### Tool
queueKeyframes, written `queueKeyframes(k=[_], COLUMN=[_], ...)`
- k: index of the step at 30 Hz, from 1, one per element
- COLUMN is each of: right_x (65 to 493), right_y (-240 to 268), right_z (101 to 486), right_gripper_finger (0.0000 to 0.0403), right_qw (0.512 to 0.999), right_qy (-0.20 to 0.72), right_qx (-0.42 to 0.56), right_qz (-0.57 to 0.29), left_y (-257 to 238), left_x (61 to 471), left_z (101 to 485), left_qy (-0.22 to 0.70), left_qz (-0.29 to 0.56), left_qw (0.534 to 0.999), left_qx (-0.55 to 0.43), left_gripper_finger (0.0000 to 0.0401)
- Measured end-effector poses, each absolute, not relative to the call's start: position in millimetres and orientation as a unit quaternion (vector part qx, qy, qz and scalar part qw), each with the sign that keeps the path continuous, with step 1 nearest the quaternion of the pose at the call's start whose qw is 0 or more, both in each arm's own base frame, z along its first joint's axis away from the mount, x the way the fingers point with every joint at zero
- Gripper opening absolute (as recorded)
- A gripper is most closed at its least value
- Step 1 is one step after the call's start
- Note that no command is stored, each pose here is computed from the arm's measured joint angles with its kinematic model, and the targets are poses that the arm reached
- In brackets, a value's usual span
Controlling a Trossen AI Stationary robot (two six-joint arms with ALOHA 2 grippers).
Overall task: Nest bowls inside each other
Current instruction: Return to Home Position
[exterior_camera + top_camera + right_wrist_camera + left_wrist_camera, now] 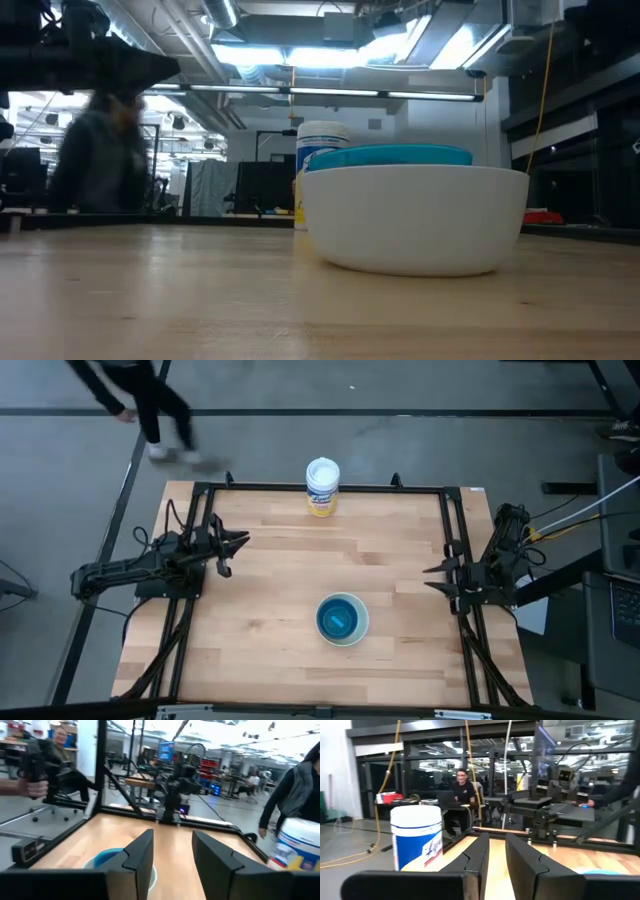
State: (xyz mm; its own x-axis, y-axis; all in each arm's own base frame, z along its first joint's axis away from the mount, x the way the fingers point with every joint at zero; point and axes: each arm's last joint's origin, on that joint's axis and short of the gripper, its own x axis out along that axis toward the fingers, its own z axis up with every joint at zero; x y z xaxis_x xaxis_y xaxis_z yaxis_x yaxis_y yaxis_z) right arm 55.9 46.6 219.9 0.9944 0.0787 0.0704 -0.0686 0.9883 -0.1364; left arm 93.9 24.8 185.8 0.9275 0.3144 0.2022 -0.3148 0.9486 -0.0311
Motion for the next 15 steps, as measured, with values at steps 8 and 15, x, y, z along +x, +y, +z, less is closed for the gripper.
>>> queueKeyframes(k=[8,15], right_x=[58.9,64.7], right_y=[41.4,37.6], right_z=[219.6,220.0], right_gripper_finger=[0.0151,0.0162], right_qw=[0.998,0.997], right_qy=[-0.031,-0.04], right_qx=[-0.052,-0.066], right_qz=[-0.017,-0.001], left_y=[28.0,29.5], left_x=[96.1,103.9], left_z=[184.3,189.4], left_qy=[-0.096,-0.114], left_qz=[0.16,0.151], left_qw=[0.982,0.982], left_qx=[-0.025,-0.019], left_gripper_finger=[0.0059,0.0059])
